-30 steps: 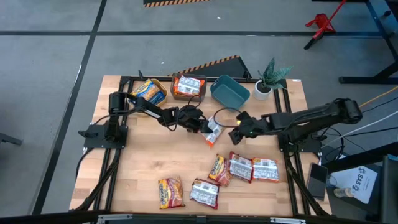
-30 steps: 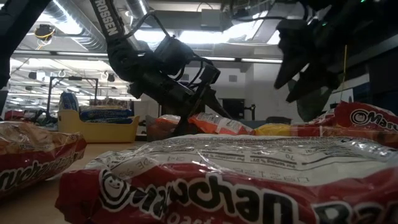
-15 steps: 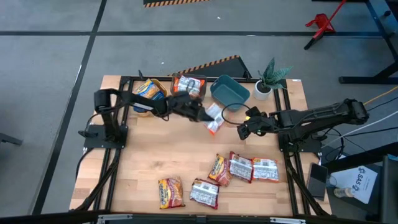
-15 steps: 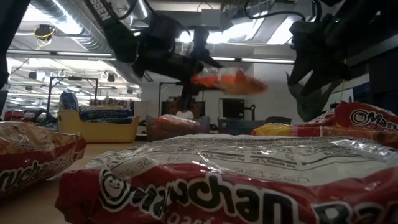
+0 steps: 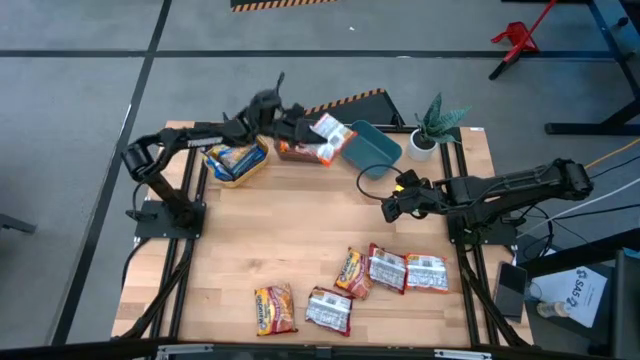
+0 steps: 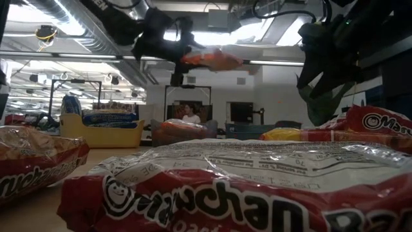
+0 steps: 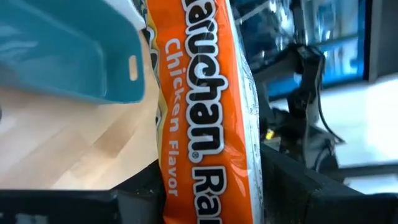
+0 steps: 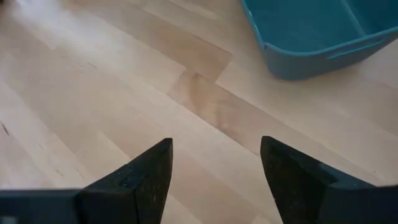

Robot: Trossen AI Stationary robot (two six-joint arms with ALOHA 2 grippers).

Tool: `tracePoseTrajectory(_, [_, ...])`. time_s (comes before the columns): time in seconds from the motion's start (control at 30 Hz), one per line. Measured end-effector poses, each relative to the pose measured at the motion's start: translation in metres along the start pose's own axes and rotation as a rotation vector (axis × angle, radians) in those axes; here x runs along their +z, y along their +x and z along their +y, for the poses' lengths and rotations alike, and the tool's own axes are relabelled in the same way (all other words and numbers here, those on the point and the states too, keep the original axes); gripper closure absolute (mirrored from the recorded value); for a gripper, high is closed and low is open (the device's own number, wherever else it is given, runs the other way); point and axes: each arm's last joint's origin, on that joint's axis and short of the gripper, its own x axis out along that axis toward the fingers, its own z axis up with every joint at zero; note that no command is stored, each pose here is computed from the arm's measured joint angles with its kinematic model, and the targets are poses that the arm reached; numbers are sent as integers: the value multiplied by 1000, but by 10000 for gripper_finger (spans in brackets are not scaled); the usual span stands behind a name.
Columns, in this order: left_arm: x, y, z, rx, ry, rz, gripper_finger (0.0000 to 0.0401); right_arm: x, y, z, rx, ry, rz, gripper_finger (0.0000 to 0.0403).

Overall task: Sort Maruchan noodles
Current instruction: Put the orange noodle pack into the black bin

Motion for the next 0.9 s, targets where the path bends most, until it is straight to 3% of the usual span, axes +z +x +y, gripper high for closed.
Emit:
tracePoseTrajectory(0.23, [45, -33, -18, 104, 199, 18, 229, 0, 0, 0, -5, 1, -6, 171])
tracePoseTrajectory(0.43, [58, -56, -21, 227, 400, 60, 229, 0, 0, 0, -6, 3, -5, 171])
tracePoseTrajectory(0.67, [61, -75, -2, 305, 481, 131, 229, 0, 0, -1, -14, 5, -15, 171])
tracePoseTrajectory(0.9, [75, -73, 43, 362, 427, 186, 229, 0, 1, -1, -27, 8, -28, 171])
